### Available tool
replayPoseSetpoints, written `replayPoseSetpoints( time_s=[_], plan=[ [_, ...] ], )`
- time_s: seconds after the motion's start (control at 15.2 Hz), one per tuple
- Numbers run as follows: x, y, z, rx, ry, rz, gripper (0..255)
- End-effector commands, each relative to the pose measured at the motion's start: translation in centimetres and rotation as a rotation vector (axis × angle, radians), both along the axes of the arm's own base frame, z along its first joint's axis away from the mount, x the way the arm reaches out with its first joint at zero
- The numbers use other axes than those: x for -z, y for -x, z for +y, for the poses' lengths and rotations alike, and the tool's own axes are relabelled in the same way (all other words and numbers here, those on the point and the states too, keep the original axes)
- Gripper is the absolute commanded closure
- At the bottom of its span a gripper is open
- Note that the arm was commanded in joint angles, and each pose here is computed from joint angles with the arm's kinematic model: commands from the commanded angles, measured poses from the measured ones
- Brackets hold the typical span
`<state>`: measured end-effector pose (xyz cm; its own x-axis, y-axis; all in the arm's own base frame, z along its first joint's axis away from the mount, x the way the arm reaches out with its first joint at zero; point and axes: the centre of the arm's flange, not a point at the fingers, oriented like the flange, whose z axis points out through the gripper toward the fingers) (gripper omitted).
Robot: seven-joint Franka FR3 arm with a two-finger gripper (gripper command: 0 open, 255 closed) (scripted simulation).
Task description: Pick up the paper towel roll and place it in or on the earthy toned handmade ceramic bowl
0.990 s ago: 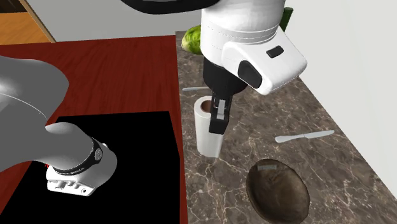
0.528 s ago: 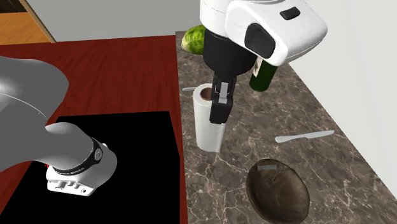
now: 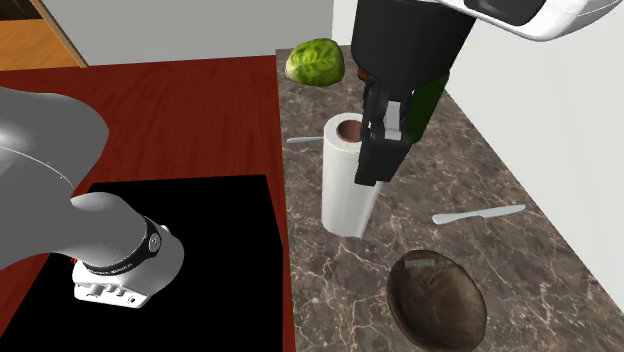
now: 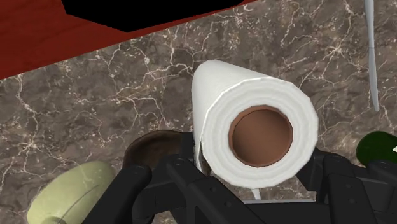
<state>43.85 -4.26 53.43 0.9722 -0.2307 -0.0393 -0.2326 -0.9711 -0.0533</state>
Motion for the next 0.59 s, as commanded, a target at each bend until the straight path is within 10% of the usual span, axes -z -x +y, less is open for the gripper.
replayPoseSetpoints(
  time_s=[0.0,0.53],
  plan=[
    [-0.8,-1.9,-1.2,0.0,0.0,0.0,255],
    [-4.3,-10.1,-6.9,0.0,0.0,0.0,255]
  ],
)
